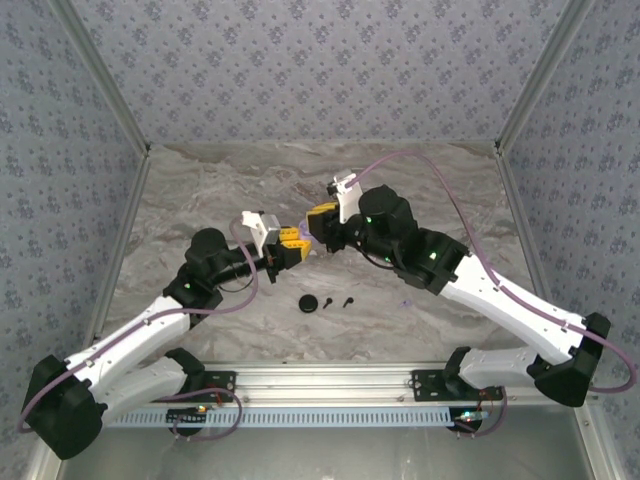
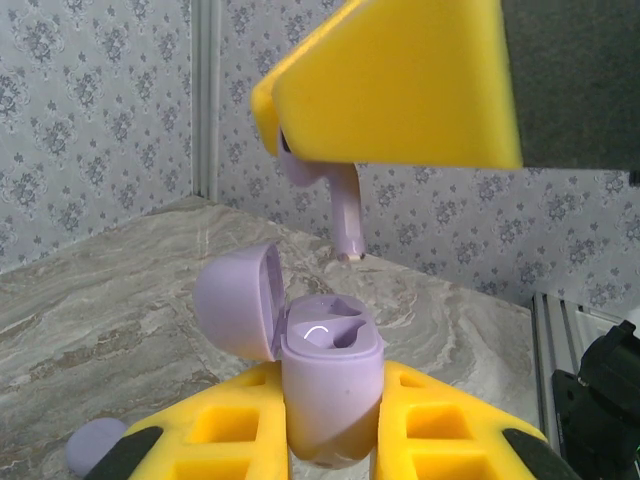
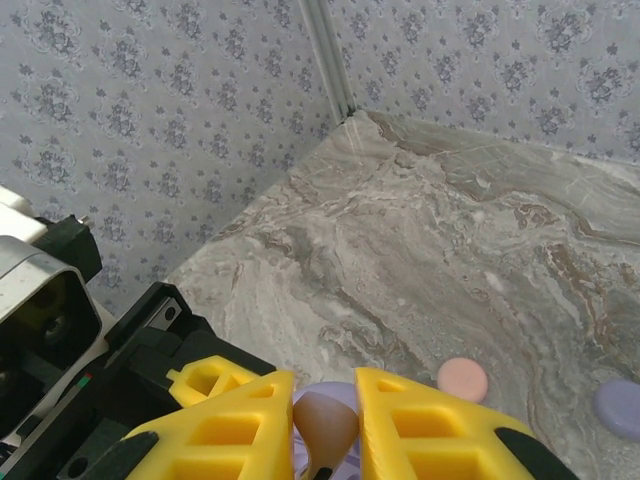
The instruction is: Insert the wireless bluetooth earbuds into the charging case
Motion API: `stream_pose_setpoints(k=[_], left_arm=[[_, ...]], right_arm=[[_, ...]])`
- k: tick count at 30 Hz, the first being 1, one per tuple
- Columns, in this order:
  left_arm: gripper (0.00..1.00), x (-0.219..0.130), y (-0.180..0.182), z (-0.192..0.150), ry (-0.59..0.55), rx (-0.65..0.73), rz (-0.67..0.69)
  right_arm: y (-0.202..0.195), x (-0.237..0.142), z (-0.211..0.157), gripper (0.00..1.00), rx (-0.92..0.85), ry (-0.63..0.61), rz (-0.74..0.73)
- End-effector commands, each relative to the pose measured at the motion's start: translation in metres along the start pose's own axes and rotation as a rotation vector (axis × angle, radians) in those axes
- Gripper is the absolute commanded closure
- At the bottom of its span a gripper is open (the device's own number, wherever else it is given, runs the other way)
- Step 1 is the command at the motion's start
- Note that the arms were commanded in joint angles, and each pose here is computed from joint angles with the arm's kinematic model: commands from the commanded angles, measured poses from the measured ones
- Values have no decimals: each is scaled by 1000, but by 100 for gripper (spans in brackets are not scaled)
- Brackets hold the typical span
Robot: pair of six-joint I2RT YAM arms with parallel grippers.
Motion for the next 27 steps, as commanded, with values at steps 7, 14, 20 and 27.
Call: stream_pose_setpoints(k=[7,14,20,27], left_arm=[[100,1,-4,21,-73,28,-15],[100,1,-5,21,-73,27,-17],[100,2,-4,20,-70,22,-13],[100,3,-4,20,-71,10,-18]], right_arm=[[3,10,-12,77,-12,36,-19],[3,10,-15,77,-25,44,-44],[2,7,-13,77,-33,31,-56],[2,6,-13,77,-45,20,-72]])
Point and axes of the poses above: each hand's point on the last joint's axis, 136 mm out from that joint toward the fingers, its own x axis out along the fingers, its own y axis along the line the jaws close on, z = x × y, the point moved 9 cm from there along -x, back along the fingers, and after that the axes turned 2 degrees about x, right-handed, at the moved point
